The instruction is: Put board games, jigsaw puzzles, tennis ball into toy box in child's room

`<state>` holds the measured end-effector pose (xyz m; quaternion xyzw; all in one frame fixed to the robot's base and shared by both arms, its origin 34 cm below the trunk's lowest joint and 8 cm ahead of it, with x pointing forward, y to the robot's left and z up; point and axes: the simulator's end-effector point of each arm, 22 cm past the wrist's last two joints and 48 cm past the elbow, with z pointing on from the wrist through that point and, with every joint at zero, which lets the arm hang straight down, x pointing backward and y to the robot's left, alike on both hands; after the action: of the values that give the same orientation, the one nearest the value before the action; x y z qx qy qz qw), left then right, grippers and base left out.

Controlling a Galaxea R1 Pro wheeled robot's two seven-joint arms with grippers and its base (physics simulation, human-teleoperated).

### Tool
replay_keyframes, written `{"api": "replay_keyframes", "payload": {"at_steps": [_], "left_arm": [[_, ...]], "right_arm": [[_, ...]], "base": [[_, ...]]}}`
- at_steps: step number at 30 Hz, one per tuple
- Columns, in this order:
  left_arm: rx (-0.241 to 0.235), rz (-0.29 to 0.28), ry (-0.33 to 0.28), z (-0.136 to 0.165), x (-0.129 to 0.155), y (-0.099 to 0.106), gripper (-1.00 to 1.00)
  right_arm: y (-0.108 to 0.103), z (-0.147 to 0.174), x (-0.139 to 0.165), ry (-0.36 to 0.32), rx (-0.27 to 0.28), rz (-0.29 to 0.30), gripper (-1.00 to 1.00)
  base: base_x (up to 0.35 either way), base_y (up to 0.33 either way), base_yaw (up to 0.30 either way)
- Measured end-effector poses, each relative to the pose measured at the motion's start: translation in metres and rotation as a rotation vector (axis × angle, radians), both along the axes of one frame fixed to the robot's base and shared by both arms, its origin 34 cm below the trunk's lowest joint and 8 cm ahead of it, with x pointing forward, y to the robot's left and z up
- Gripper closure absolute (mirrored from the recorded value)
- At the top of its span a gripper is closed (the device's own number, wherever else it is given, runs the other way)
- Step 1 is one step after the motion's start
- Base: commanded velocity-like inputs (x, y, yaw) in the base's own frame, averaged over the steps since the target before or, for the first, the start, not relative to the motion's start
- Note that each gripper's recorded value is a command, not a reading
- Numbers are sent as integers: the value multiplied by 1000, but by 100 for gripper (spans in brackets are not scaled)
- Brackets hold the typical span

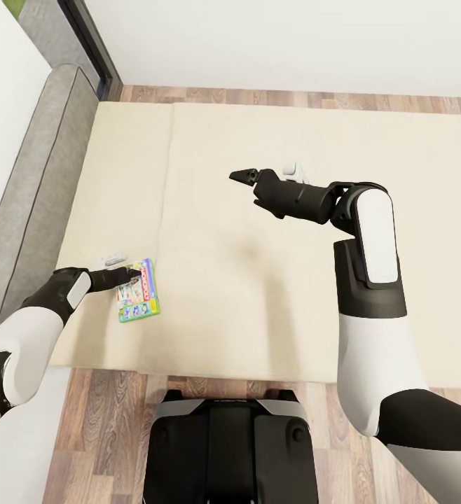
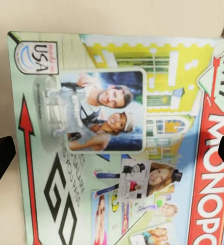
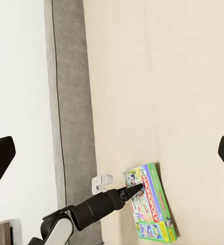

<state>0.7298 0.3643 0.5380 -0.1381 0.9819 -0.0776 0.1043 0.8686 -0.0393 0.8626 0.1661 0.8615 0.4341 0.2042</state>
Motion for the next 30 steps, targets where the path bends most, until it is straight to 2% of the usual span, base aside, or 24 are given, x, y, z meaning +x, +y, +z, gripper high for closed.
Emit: {"api": "replay_keyframes", "payload": {"at_steps": [10, 17, 30], "left_arm": [[-7, -1, -1, 0, 0, -2, -100], [-85, -17, -23, 4, 4, -19, -100], [-104, -20, -28, 6, 5, -23, -100]], "right_arm": [[0, 0, 0, 0, 0, 0, -100], [0, 0, 0, 0, 0, 0, -100], [0, 0, 0, 1, 0, 0, -100]], "base": [[0, -9, 0], [0, 0, 0], [0, 0, 0]]}}
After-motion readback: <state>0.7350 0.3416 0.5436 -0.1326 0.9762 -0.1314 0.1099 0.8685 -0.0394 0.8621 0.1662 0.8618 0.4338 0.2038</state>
